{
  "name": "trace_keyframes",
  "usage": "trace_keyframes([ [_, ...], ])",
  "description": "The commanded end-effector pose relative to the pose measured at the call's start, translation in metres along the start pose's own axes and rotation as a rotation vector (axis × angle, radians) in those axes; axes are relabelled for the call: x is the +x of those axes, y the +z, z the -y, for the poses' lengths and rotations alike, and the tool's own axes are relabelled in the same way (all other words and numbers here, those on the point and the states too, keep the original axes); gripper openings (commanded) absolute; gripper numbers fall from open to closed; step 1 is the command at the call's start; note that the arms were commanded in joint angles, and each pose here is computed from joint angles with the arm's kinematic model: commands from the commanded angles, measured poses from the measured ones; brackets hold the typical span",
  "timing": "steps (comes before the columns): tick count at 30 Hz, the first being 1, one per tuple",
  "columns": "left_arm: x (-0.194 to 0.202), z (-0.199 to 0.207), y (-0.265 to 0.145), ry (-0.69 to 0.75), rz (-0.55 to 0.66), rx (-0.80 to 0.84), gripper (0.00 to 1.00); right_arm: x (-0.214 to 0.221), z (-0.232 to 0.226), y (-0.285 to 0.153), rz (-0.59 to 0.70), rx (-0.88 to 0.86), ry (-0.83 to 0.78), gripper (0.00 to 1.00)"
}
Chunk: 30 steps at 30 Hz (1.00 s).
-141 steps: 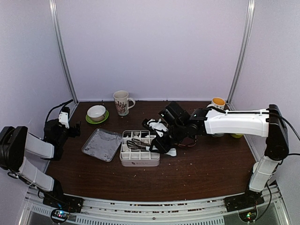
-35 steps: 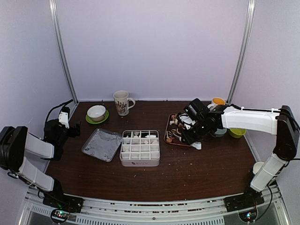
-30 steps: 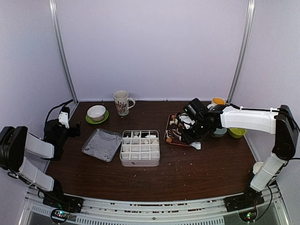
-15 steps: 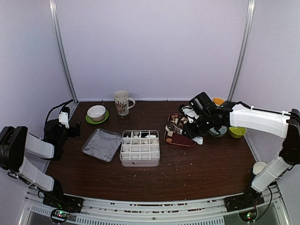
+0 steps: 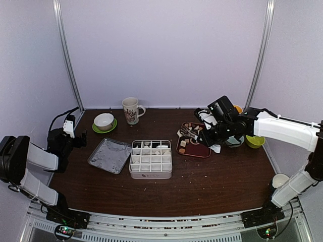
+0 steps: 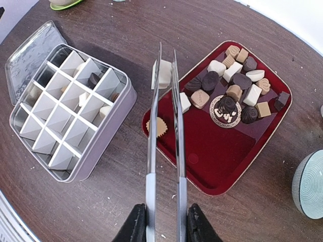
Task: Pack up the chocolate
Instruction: Pick up the fake chocolate from the plate, then place the fake chocolate in the empty pocket of the box.
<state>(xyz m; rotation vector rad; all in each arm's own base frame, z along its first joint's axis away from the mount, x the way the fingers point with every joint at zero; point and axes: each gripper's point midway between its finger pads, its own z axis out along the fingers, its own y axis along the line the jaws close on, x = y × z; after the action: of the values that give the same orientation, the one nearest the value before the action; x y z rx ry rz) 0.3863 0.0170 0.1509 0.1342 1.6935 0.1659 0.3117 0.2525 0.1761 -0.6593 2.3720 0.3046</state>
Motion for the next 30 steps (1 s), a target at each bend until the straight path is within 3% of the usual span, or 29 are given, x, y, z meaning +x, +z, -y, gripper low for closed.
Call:
trace_keyframes([
  [1, -0.013, -0.006, 0.003, -0.009, 0.04, -0.02, 0.98, -0.015, -0.004, -0.013, 0.072, -0.032, -0.004, 0.18],
  [30, -0.013, -0.006, 0.003, -0.009, 0.04, -0.02, 0.98, -0.016, -0.011, -0.029, 0.105, -0.08, -0.021, 0.17],
])
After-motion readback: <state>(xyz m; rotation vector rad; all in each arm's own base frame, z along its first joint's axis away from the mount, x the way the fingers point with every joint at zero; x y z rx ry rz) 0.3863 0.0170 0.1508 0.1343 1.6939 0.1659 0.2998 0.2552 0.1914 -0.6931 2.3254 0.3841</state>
